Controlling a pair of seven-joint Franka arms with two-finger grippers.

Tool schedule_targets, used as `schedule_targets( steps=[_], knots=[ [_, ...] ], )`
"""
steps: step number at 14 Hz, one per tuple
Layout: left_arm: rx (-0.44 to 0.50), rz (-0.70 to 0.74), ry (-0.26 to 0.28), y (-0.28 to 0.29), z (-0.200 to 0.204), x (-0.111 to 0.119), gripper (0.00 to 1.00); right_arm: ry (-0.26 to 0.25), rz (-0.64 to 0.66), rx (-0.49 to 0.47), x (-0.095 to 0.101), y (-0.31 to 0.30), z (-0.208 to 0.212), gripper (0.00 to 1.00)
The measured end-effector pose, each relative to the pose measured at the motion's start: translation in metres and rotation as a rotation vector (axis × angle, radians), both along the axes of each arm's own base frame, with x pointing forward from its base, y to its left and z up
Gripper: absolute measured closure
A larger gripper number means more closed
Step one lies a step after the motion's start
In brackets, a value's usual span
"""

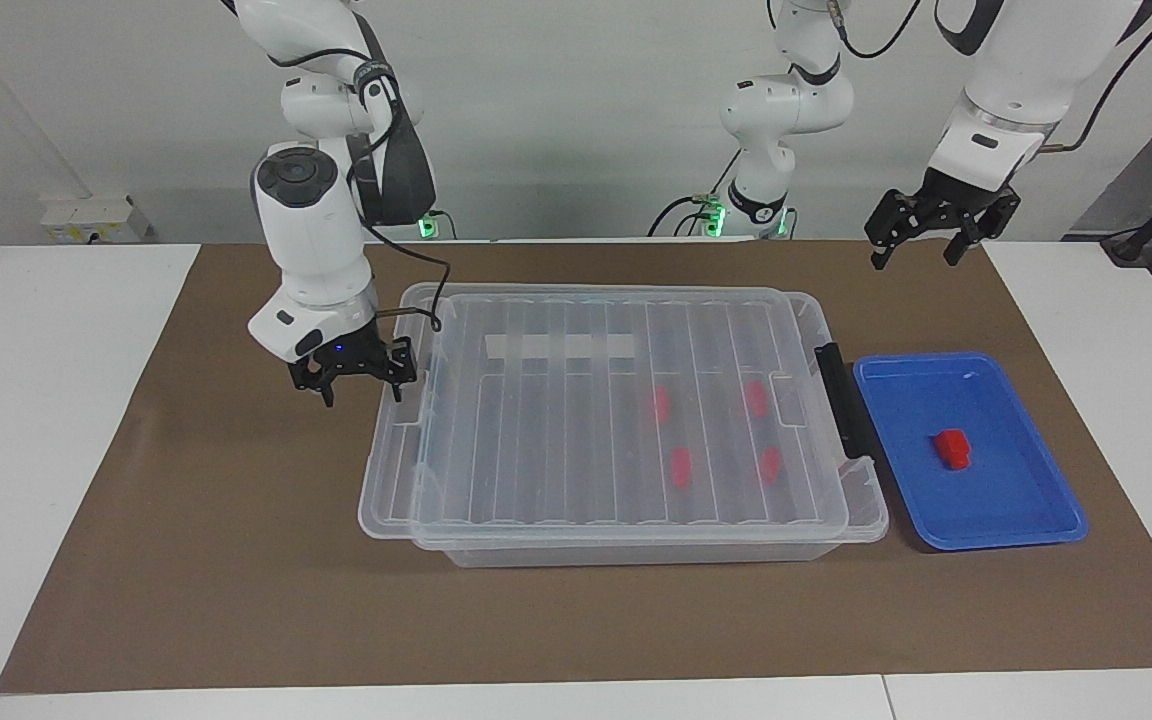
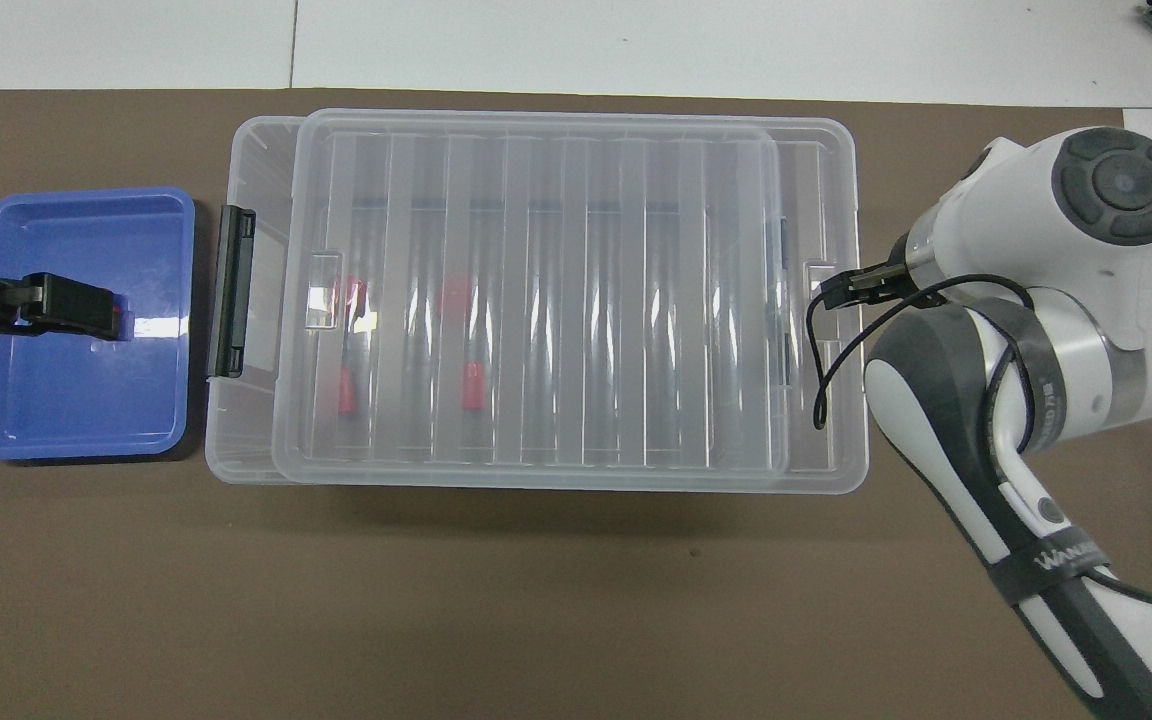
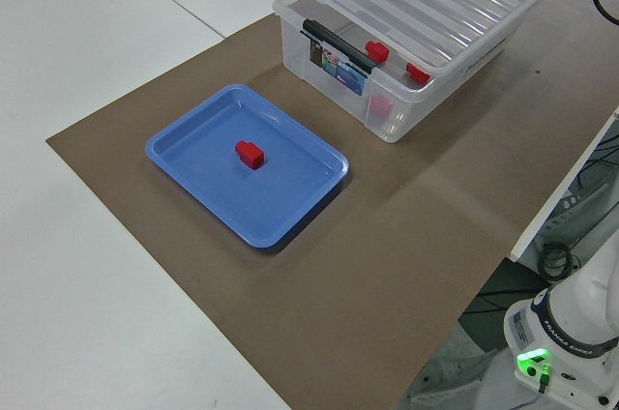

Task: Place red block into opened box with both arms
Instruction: 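Slide the clear lid away from the blue tray with the right gripper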

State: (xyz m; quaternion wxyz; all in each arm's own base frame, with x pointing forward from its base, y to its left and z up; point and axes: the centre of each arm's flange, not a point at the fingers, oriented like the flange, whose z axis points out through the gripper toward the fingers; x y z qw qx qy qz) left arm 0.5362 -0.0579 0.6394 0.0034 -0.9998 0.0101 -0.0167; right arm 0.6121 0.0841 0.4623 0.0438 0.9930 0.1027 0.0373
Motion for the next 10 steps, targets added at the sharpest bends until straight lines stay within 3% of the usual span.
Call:
schedule_targets(
  steps=[7,10],
  knots=[
    [0.0,0.0,-0.003,0.0,0.0,0.0,0.0,0.032,0.254,-0.028,0.005,-0.065,-0.001,0.08],
    [0.001,0.034,-0.068,0.017,0.006,0.008,0.0,0.048,0.379,-0.041,0.005,-0.094,-0.001,0.08]
  ],
)
